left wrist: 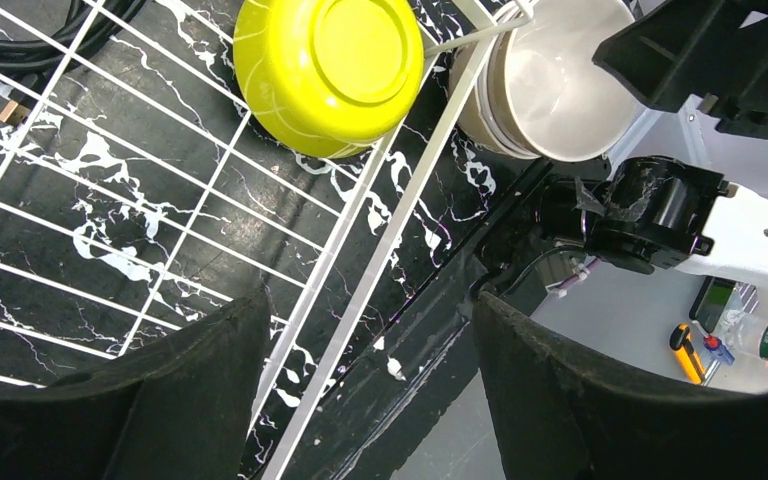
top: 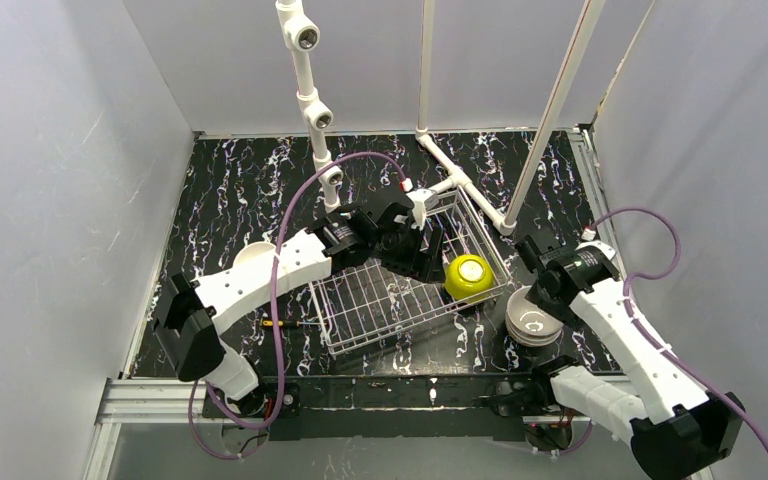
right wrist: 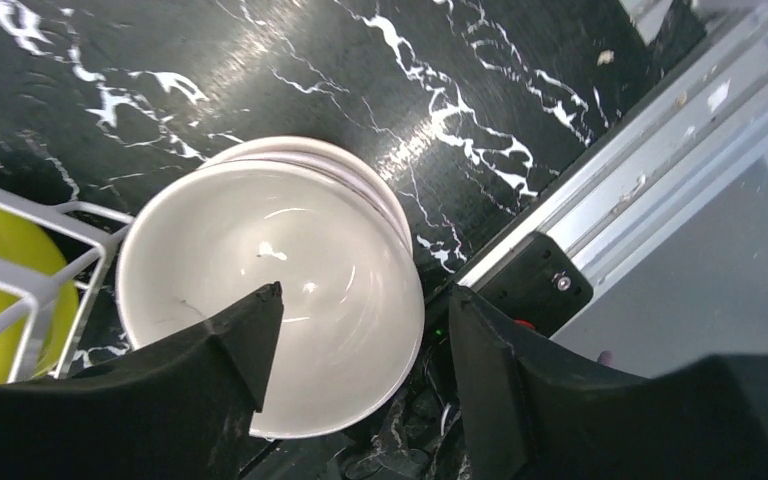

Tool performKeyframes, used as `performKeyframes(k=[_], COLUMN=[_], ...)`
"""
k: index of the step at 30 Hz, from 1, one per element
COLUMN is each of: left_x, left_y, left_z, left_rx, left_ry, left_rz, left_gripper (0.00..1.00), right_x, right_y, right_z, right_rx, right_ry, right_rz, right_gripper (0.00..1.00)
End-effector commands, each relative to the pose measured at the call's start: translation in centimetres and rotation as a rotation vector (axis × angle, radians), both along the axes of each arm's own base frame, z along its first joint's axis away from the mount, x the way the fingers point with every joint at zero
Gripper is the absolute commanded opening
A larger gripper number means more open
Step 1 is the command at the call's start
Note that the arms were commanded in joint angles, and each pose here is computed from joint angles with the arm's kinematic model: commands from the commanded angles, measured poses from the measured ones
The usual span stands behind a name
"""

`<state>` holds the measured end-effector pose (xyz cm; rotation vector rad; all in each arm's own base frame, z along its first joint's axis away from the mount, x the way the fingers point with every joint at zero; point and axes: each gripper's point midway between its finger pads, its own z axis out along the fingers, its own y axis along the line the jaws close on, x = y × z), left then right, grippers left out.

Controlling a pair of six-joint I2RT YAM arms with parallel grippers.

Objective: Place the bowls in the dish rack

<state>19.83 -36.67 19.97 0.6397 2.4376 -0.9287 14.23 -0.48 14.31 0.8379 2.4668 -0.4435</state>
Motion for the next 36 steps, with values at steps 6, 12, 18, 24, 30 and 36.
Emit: performKeyframes(k=[6,12,18,24,30,36], left_x=[-1.1,-0.8,-0.3,-0.1,0.1,0.2], left_y=[0.4,0.8,1.1,0.8,0.7,0.9], left_z=[2.6,4.0,5.3,5.7,5.8,6.4], left_rx=[-0.061,-0.060,-0.071,-0.079,-0.079,-0.090], left_ry=[-0.032,-0.051,-0.089,-0.092,-0.091,-0.114], left_rz=[-0.033,-0.010,0.009,0.020,0.025,0.030], left_gripper=[0.70,0.71,0.72,0.73,0.73,0.75], right_x=[0.2,0.4,0.6,1.0,1.2,2.2], right_y=[-0.3,0.0,-1.0,-1.7,-2.0,-1.9], right_z=[-2.7,-3.1,-0.8,2.1,3.5,5.8], right_rx=[0.066,0.103,0.070,0.054,0.049,0.052], right_ry=[0.016,-0.010,-0.078,-0.163,-0.207,-0.254], right_rz=[-0.078,-0.080,-0.101,-0.110,-0.115,-0.102], right_gripper=[0.53,0.26,0.07,0.01,0.01,0.01])
